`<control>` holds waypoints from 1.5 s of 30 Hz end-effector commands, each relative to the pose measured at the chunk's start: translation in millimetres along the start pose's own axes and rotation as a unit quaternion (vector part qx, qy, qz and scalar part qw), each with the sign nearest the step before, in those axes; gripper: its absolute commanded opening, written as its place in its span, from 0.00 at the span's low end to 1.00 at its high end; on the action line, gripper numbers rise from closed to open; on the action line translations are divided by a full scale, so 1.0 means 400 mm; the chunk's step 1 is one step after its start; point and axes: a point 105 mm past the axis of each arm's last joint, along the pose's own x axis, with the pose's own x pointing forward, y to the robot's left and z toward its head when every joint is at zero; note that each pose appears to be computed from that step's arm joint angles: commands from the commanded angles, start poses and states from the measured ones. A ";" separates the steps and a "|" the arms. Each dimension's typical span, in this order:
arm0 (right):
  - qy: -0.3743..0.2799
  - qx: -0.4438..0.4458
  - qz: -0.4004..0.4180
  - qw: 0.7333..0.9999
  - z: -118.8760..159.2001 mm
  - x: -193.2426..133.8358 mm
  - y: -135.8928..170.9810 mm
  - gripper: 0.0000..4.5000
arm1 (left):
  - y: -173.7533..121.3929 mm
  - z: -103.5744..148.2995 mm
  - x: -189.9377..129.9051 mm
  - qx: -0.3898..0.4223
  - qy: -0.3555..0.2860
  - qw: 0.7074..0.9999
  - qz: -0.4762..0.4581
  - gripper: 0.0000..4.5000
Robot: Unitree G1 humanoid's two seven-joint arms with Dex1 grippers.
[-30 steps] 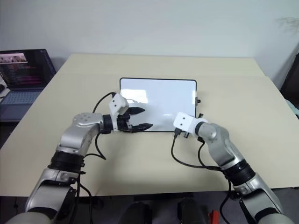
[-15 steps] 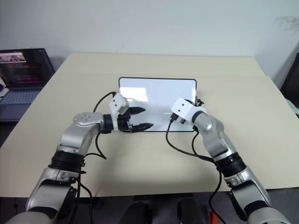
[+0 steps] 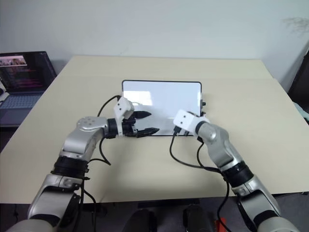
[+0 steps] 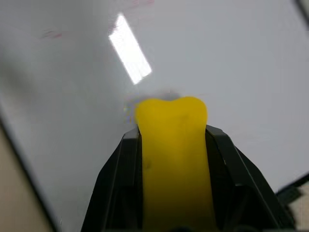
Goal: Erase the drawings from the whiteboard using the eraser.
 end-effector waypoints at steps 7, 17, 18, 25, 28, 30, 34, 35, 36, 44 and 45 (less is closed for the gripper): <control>0.020 -0.002 0.038 0.999 -0.032 -0.008 0.020 0.29 | -0.004 0.038 -0.004 0.019 -0.022 1.000 0.000 1.00; 0.028 -0.008 0.091 0.995 -0.045 -0.034 0.073 0.29 | -0.010 0.039 -0.001 0.018 -0.023 1.000 -0.006 1.00; 0.022 -0.004 0.079 0.997 -0.040 -0.033 0.062 0.29 | -0.012 0.039 -0.001 0.018 -0.024 1.000 -0.007 1.00; -0.037 0.142 0.007 0.989 0.017 -0.082 -0.021 0.29 | -0.047 0.065 0.003 0.034 -0.035 0.998 -0.044 1.00; -0.058 0.217 -0.027 0.974 0.029 -0.144 -0.065 0.29 | -0.066 0.088 0.008 0.050 -0.042 0.996 -0.063 1.00; -0.050 0.259 -0.056 0.963 0.003 -0.201 -0.090 0.29 | -0.089 0.102 0.017 0.065 -0.044 0.993 -0.083 1.00; -0.014 0.317 -0.103 0.943 -0.060 -0.285 -0.105 0.29 | -0.140 0.104 0.033 0.097 -0.038 0.986 -0.129 1.00; 0.003 0.337 -0.120 0.934 -0.088 -0.305 -0.101 0.29 | -0.157 0.100 0.043 0.105 -0.036 0.983 -0.144 1.00; 0.023 0.353 -0.134 0.926 -0.122 -0.322 -0.091 0.29 | -0.170 0.098 0.058 0.114 -0.037 0.981 -0.155 1.00; 0.095 0.424 -0.190 0.880 -0.269 -0.317 -0.047 0.29 | -0.221 0.092 0.163 0.181 -0.037 0.959 -0.214 1.00; 0.100 0.431 -0.190 0.876 -0.282 -0.310 -0.044 0.29 | -0.230 0.096 0.180 0.177 -0.041 0.957 -0.225 1.00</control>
